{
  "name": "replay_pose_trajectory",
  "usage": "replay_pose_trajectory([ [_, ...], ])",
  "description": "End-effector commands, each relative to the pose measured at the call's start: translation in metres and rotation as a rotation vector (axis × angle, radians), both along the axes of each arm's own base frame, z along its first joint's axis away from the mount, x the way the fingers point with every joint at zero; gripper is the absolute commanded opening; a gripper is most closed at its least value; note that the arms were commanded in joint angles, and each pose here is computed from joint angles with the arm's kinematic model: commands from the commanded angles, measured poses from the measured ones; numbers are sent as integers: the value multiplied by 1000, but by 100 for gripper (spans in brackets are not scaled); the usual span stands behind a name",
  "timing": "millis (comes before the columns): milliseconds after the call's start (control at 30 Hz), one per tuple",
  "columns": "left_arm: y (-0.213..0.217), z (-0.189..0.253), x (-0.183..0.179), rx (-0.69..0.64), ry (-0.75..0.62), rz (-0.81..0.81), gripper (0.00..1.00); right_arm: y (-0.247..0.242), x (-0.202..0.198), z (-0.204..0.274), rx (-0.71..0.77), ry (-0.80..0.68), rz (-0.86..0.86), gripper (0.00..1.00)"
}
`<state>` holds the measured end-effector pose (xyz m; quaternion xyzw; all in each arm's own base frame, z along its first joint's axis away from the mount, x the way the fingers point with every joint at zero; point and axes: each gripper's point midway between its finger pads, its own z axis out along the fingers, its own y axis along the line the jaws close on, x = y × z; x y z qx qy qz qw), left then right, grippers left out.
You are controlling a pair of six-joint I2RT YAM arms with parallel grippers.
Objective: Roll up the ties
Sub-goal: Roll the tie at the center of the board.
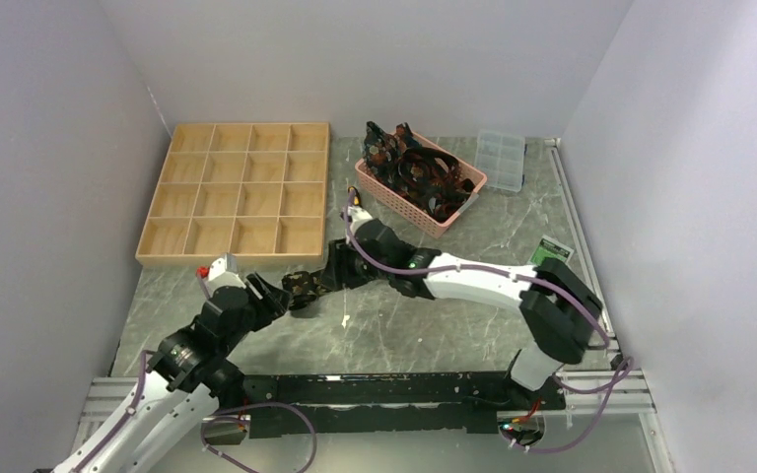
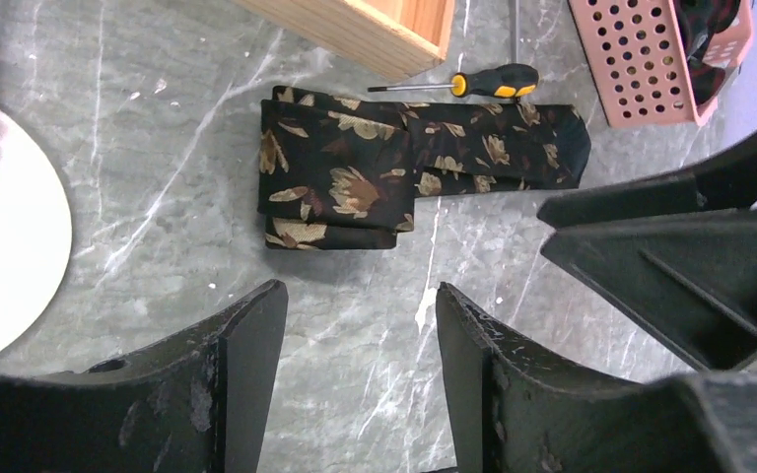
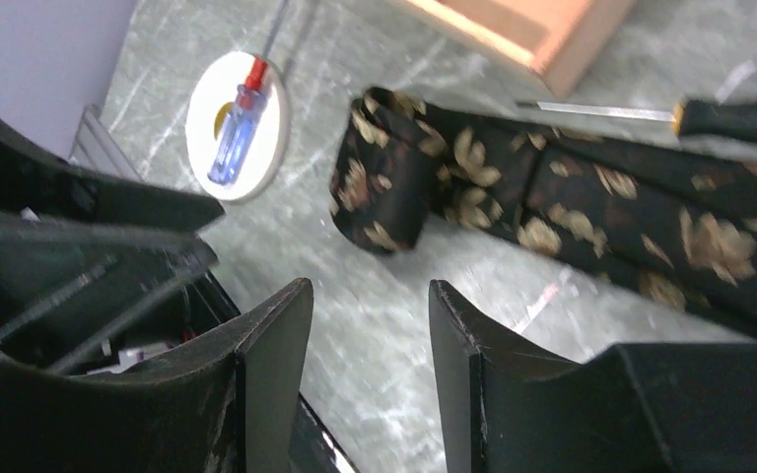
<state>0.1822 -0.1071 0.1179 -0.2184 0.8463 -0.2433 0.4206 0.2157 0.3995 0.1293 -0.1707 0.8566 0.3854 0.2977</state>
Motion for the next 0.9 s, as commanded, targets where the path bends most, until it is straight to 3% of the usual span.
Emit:
replay_pose_trajectory([
  [0,11,-13,-5,-23,34,77,62,42,5,23,46,-44,85,51],
  [167,14,-23,-4,-1,66,105,65,56,15,-10,-62,-28,98,51],
  [500,2,-37,1,20,87,47,61,57,35,-55,-180,-19,74,49],
  [867,2,-46,8,62,101,49,63,34,52,-78,-204,20,-7,47],
])
